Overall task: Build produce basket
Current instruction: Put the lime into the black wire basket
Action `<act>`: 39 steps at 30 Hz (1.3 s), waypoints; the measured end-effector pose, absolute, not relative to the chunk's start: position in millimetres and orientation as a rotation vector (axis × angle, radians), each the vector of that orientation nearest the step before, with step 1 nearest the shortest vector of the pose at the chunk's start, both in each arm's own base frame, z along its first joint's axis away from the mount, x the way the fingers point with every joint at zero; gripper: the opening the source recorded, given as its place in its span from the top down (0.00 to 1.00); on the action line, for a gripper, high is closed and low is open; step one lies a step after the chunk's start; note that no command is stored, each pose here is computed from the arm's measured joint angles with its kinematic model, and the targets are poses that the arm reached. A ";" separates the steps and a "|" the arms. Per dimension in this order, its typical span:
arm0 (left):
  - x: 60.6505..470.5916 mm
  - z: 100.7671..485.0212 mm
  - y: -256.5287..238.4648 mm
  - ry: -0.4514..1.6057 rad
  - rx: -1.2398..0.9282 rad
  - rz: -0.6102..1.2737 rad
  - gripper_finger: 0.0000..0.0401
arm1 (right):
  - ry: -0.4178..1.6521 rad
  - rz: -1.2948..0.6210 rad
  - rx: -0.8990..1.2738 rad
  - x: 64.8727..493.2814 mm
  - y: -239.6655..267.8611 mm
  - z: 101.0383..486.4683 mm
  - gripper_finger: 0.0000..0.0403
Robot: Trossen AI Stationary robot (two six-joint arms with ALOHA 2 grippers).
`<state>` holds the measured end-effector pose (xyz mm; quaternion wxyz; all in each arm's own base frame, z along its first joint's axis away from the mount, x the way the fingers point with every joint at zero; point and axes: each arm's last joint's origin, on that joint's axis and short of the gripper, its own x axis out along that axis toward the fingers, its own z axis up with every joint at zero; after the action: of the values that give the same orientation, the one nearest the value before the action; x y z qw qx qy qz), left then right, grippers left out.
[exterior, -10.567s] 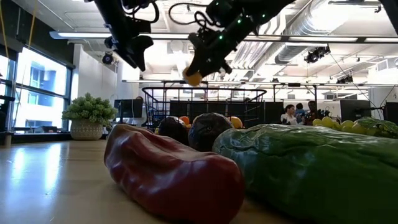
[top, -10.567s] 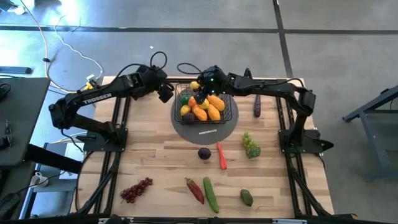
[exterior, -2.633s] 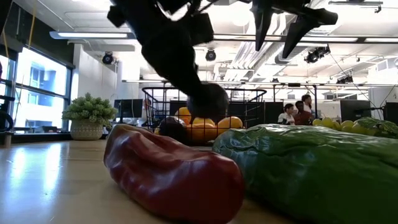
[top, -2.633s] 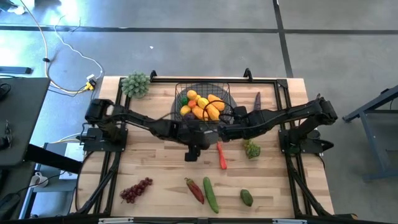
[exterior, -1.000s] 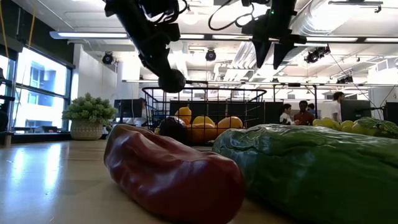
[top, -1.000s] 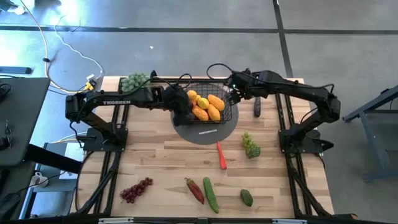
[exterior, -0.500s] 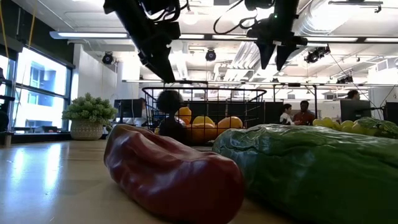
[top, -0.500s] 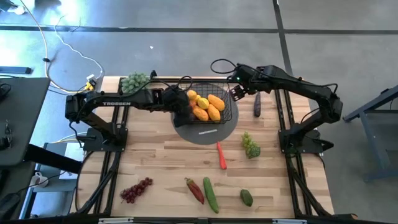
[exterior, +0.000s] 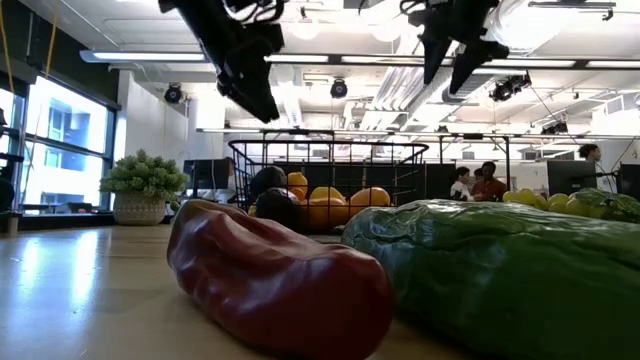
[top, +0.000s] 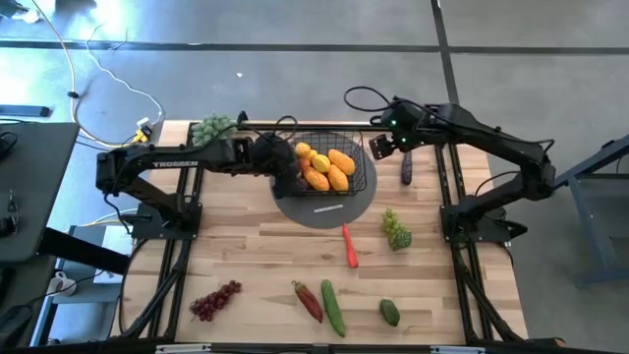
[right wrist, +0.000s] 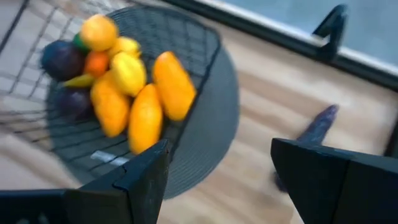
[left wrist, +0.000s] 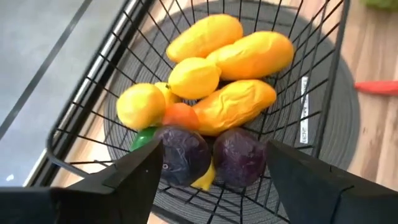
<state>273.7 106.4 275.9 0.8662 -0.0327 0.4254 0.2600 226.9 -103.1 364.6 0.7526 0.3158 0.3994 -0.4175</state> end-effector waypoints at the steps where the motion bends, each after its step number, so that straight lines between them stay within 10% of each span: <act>1: 271.7 279.0 105.2 0.882 -0.068 0.543 0.33 | 0.876 -0.894 0.704 226.6 -100.7 365.1 0.35; 39: 226.6 313.0 67.7 0.916 -0.026 0.449 0.33 | 1.334 -0.631 1.116 226.5 80.5 309.8 0.35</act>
<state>226.6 67.7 313.0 0.8726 -0.0122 0.4386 0.2147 226.5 80.5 309.8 0.6019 0.4818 0.5757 -0.2723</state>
